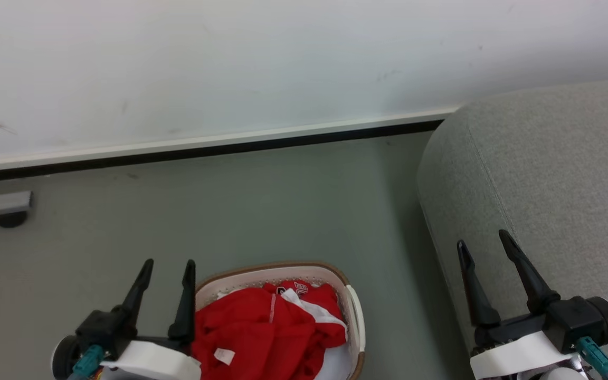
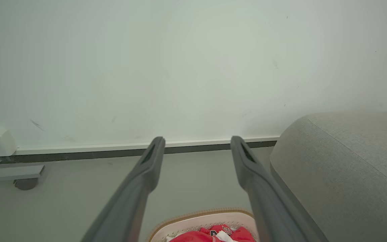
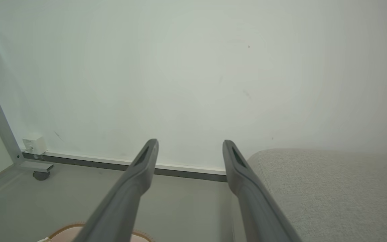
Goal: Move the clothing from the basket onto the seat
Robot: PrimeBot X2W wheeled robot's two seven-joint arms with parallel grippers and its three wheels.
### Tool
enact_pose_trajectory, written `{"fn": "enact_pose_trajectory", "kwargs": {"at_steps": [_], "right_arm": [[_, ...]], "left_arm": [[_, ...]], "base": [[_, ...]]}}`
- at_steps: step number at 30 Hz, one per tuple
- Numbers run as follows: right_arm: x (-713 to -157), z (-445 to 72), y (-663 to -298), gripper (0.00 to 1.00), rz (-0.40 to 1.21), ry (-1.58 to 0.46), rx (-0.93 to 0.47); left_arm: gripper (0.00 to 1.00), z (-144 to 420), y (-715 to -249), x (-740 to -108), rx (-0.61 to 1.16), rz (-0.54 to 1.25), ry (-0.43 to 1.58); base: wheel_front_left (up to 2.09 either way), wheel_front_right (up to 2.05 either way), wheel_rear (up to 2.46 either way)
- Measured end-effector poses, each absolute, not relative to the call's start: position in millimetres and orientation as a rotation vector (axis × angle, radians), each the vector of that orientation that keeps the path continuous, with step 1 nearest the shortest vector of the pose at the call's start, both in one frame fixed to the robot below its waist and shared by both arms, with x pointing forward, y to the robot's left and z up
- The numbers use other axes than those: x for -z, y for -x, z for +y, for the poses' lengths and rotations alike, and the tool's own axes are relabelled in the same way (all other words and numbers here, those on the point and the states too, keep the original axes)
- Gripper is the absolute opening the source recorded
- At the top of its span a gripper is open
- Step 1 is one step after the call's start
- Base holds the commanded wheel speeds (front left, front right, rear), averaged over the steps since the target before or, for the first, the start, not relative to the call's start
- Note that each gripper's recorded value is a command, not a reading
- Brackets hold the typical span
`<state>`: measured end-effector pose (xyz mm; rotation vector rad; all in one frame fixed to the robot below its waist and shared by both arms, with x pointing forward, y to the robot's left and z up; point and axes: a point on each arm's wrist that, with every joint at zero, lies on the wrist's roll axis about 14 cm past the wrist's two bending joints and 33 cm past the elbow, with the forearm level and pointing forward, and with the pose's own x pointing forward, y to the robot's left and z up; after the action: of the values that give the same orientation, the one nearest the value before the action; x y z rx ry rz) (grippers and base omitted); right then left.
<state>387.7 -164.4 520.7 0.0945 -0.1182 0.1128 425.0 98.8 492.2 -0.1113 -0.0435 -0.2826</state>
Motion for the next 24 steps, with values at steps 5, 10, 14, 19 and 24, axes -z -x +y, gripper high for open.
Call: {"fn": "enact_pose_trajectory", "kwargs": {"at_steps": [5, 10, 14, 19, 24], "right_arm": [[-521, -184, -396, 1.00, -0.122, -0.099, -0.058], [-518, -205, -405, 1.00, -0.119, -0.099, 0.000], [-513, -220, -414, 1.00, -0.113, -0.096, 0.041], [-503, -233, -428, 1.00, -0.096, -0.109, 0.075], [-492, -248, -437, 1.00, -0.077, -0.103, 0.115]], "left_arm": [[1.00, 81, -440, -461, 0.341, 0.039, 0.088], [1.00, 64, -459, -428, 0.408, 0.116, 0.056], [1.00, 49, -471, -397, 0.478, 0.182, 0.020], [1.00, 41, -480, -344, 0.546, 0.307, -0.038], [1.00, 23, -462, -282, 0.657, 0.486, -0.078]], "base": [[0.00, 0.00, 0.00], [0.00, 0.00, 0.00], [0.00, 0.00, 0.00], [0.00, 0.00, 0.00], [0.00, 0.00, 0.00]]}}
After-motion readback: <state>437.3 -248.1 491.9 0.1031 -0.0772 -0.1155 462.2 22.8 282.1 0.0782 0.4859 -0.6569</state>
